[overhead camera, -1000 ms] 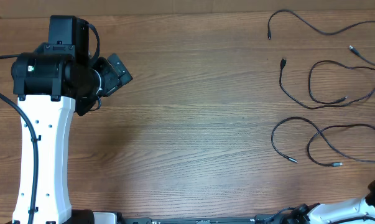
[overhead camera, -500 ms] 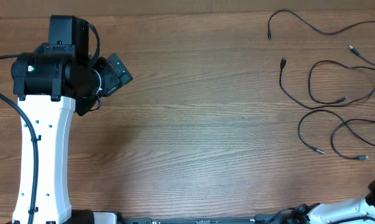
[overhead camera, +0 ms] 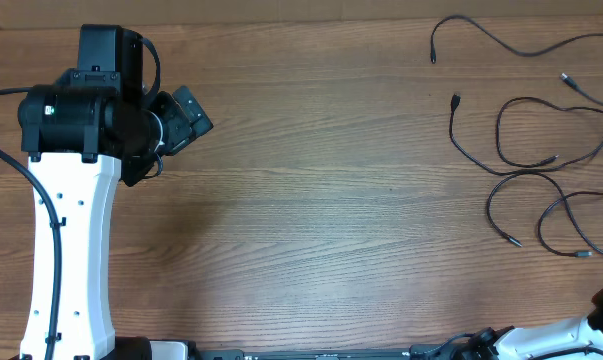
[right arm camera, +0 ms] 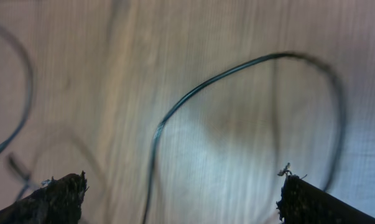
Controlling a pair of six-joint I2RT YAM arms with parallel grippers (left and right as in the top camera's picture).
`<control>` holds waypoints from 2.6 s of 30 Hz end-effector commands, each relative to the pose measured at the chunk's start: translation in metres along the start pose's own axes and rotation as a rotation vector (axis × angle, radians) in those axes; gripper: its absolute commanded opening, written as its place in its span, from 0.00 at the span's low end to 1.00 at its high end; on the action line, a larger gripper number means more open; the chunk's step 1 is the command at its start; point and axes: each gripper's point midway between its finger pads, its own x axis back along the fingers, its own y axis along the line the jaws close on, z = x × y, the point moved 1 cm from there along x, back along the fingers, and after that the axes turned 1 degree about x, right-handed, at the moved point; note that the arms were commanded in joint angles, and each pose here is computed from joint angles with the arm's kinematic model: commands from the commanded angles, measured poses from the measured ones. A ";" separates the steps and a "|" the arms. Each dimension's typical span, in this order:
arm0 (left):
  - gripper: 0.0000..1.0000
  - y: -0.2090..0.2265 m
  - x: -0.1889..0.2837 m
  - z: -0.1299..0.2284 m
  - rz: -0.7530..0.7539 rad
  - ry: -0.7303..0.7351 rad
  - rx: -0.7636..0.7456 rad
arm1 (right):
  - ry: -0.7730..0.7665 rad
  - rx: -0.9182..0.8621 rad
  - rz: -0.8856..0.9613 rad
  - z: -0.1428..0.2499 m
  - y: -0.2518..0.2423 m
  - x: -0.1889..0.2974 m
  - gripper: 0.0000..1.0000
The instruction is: Untangle cables
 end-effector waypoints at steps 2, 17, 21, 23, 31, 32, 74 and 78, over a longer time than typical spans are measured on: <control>0.99 -0.001 0.011 -0.002 0.017 -0.035 -0.023 | 0.110 0.033 -0.238 0.020 0.052 0.009 1.00; 0.99 -0.001 0.011 -0.002 0.017 -0.035 -0.023 | 0.482 0.275 -0.260 0.169 0.122 0.027 1.00; 1.00 -0.001 0.011 -0.002 0.017 -0.035 -0.023 | 0.508 0.365 -0.113 0.204 0.108 0.021 0.92; 0.99 -0.001 0.011 -0.002 0.017 -0.035 -0.023 | 0.496 0.375 0.013 0.219 0.093 0.016 0.90; 0.99 -0.001 0.011 -0.002 0.017 -0.035 -0.023 | 0.447 0.432 0.155 0.266 0.073 -0.008 0.88; 1.00 -0.001 0.011 -0.002 0.017 -0.035 -0.023 | 0.448 0.439 0.153 0.270 0.073 -0.009 0.86; 0.99 -0.002 0.011 -0.002 0.019 -0.037 -0.023 | 0.508 0.650 -0.009 0.311 0.065 -0.039 0.47; 0.99 -0.002 0.011 -0.002 0.018 -0.037 -0.023 | 0.477 0.659 0.024 0.305 0.061 -0.041 0.36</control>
